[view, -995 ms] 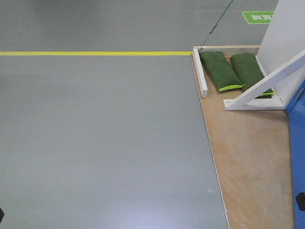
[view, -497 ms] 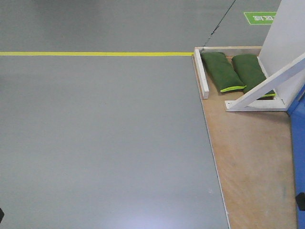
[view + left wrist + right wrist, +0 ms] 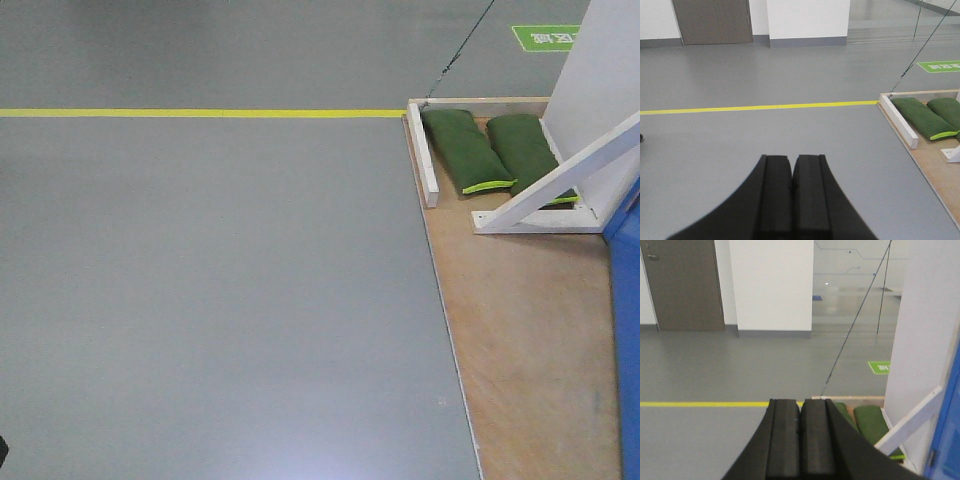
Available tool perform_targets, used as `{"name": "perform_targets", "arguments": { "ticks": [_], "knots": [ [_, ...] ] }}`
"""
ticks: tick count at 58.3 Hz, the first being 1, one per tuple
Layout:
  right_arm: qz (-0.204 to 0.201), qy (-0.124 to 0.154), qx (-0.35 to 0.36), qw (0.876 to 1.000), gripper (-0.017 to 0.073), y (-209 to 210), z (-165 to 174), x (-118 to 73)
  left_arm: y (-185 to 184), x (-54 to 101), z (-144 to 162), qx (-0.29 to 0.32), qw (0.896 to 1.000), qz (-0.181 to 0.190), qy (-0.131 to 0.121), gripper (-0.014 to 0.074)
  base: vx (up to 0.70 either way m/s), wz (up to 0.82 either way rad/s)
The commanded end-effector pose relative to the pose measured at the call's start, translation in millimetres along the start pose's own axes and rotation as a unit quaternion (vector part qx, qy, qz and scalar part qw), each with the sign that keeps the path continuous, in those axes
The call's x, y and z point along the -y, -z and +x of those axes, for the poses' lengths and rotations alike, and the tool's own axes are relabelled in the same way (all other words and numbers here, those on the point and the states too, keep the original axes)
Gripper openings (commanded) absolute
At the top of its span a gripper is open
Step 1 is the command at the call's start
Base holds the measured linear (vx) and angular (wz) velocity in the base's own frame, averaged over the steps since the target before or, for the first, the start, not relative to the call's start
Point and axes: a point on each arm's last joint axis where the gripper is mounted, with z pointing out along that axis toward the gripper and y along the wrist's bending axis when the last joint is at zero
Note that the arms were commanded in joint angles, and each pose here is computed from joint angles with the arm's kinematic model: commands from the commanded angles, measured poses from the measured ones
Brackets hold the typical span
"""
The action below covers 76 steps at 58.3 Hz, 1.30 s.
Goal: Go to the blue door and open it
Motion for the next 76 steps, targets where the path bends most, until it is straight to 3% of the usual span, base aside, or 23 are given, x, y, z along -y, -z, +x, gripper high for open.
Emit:
{"name": "perform_targets", "arguments": {
  "ticks": [1, 13, 29, 33, 38, 39, 43, 54, 60, 69, 76],
  "knots": [
    [0.001, -0.004, 0.078, 0.997, 0.0012, -8.1, -66.0, 1.6, 3.9, 0.0, -16.6, 0.061, 0.998, 0.002, 0.004, 0.0073, 0.00, 0.00],
    [0.010, -0.004, 0.200, 0.980, 0.0012, -18.2, -140.4, 5.1, 3.9, 0.0, -16.6, 0.061, 0.998, 0.002, 0.004, 0.0073, 0.00, 0.00],
    [0.031, -0.004, 0.321, 0.946, 0.0012, -27.7, -164.8, 10.2, 3.9, 0.0, -16.6, 0.061, 0.998, 0.002, 0.004, 0.0073, 0.00, 0.00],
    [0.059, 0.023, 0.335, 0.940, 0.0012, -31.7, -167.0, 15.1, 3.9, 0.0, -16.6, 0.061, 0.998, 0.002, 0.004, 0.0073, 0.00, 0.00],
    [0.124, 0.091, 0.344, 0.926, 0.0012, -36.7, -169.2, 27.1, 3.9, 0.0, -16.6, 0.061, 0.998, 0.002, 0.004, 0.0073, 0.00, 0.00],
    [0.148, 0.115, 0.344, 0.920, 0.0012, -37.2, -169.7, 31.8, 3.9, 0.0, -16.6, 0.061, 0.998, 0.002, 0.004, 0.0073, 0.00, 0.00],
    [0.208, 0.160, 0.339, 0.903, 0.0012, -37.4, -170.2, 45.7, 3.9, 0.0, -16.6, 0.061, 0.998, 0.002, 0.004, 0.0073, 0.00, 0.00],
    [0.345, 0.195, 0.357, 0.846, 0.0012, -19.7, -173.9, 81.9, 3.9, 0.0, -16.6, 0.061, 0.998, 0.002, 0.004, 0.0073, 0.00, 0.00],
    [0.415, 0.190, 0.368, 0.810, 0.0012, -3.4, -174.3, 100.5, 3.9, 0.0, -16.6, 0.061, 0.998, 0.002, 0.004, 0.0073, 0.00, 0.00],
    [0.502, 0.154, 0.403, 0.750, 0.0012, 25.3, -172.6, 124.3, 3.9, 0.0, -16.6, 0.061, 0.998, 0.002, 0.004, 0.0073, 0.00, 0.00],
    [0.563, 0.120, 0.437, 0.691, 0.0012, 53.2, -168.9, 138.6, 3.9, 0.0, -16.6, 0.061, 0.998, 0.002, 0.004, 0.0073, 0.00, 0.00]
  ]
}}
